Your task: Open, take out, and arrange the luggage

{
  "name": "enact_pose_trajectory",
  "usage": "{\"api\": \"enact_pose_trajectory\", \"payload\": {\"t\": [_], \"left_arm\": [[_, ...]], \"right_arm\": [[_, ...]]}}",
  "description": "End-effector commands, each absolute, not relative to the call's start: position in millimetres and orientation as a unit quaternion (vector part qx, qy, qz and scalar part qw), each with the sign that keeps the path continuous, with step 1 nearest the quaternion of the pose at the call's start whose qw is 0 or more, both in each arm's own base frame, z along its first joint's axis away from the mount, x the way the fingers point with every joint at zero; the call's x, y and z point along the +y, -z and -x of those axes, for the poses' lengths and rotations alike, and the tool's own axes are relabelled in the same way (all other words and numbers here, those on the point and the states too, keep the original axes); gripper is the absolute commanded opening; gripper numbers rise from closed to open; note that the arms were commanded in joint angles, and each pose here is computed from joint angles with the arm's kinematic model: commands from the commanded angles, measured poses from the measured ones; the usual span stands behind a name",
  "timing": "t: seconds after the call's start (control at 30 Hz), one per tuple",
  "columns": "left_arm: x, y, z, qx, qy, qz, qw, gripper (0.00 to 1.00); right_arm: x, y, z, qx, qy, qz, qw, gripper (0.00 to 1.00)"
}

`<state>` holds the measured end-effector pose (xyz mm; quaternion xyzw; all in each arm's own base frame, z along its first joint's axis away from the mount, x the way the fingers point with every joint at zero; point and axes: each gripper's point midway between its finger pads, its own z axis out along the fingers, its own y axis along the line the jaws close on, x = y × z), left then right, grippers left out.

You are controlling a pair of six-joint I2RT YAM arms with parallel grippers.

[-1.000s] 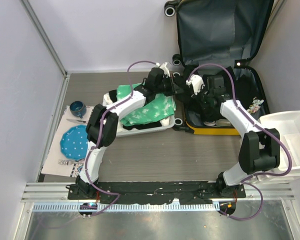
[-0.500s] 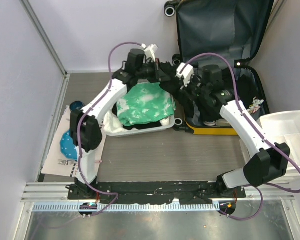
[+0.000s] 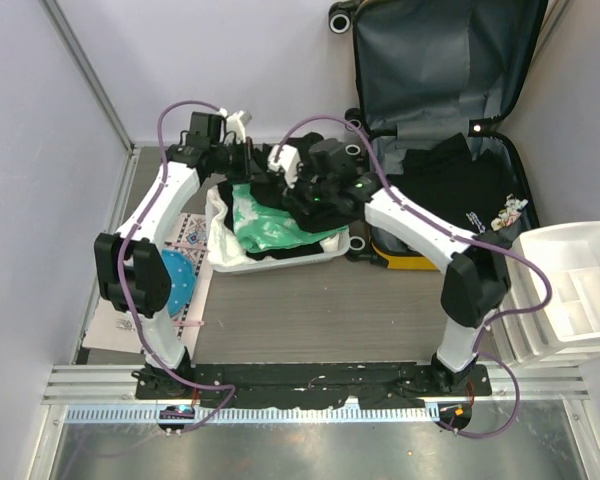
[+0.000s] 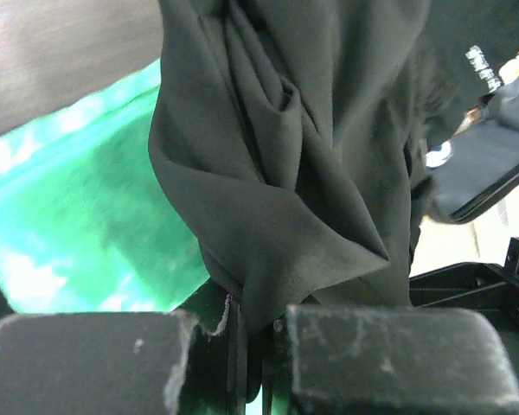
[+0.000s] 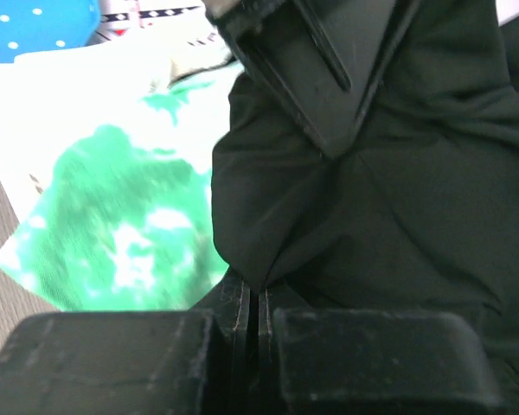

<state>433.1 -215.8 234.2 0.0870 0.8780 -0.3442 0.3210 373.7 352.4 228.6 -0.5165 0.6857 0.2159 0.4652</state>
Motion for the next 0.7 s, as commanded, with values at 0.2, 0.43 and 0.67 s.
{"api": "enact_pose_trajectory", "payload": {"t": [0.2, 0.43, 0.67], "left_arm": [[-140, -204, -412, 0.913, 0.257, -0.076, 0.308, 0.0], [-116, -188, -403, 0.929, 0.236, -0.074, 0.274, 0.0], [-101, -205, -407, 0.921, 0.266, -0.055, 0.279, 0.61]], "right_arm": [[445, -227, -351, 0.643, -0.281, 0.533, 0.473, 0.01], [471, -212, -350, 0.645, -0.301, 0.535, 0.456, 0.01], [465, -243, -342, 0.65, -0.32, 0.522, 0.45, 0.59]]}}
